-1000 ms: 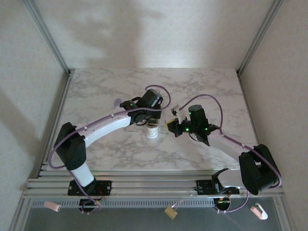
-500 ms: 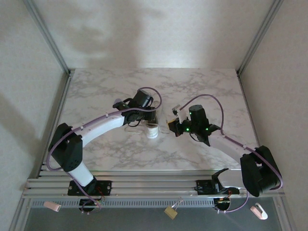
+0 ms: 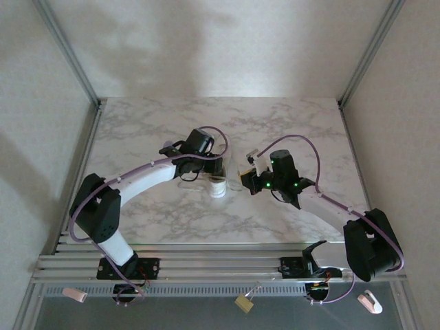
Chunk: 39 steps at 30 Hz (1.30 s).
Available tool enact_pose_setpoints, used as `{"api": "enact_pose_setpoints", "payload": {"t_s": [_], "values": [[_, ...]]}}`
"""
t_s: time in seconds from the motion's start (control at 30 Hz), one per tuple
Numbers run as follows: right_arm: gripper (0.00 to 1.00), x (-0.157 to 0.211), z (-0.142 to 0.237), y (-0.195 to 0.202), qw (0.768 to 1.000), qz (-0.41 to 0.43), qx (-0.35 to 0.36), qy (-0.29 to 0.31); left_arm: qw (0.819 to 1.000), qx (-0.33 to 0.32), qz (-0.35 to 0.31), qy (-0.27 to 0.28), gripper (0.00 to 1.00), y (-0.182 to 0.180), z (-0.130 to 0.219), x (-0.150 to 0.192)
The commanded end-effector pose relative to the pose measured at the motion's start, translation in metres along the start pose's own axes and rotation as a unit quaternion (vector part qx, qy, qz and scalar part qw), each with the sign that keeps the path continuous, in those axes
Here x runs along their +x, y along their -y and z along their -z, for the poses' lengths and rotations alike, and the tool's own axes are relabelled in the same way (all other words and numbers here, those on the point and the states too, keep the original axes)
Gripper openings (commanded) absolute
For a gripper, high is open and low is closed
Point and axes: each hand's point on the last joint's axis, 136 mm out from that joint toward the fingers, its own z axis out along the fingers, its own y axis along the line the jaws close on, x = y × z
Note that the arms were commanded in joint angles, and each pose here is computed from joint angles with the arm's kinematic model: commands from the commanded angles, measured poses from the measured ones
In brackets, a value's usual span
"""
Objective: Tie the shoes
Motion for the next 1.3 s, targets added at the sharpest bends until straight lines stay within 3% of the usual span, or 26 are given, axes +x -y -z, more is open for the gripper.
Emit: {"api": "enact_pose_setpoints", "payload": {"t_s": [0.0,0.37,0.47,0.7,0.9,1.27], "values": [[0.00,0.004,0.000,0.001,1.000,-0.009,-0.003,-0.003,1.000,0.012,-0.002,-0.006,0.46,-0.003,-0.008,0.001],[0.00,0.004,-0.002,-0.001,1.000,-0.013,-0.012,-0.003,1.000,0.000,-0.003,-0.010,0.45,-0.013,-0.021,0.002],[0.00,0.004,-0.002,-0.002,1.000,-0.014,-0.014,-0.003,1.000,0.005,-0.003,-0.008,0.40,-0.012,-0.022,0.000],[0.00,0.006,-0.002,-0.002,1.000,-0.016,-0.014,-0.005,1.000,0.018,-0.005,0.006,0.15,-0.005,-0.016,-0.009],[0.00,0.004,-0.002,-0.002,1.000,-0.015,-0.013,-0.005,0.999,0.030,-0.012,0.039,0.03,0.001,0.006,-0.021],[0.00,-0.001,-0.009,-0.016,0.998,0.002,-0.060,-0.020,0.996,0.056,-0.021,0.066,0.01,0.010,0.031,-0.027]]}}
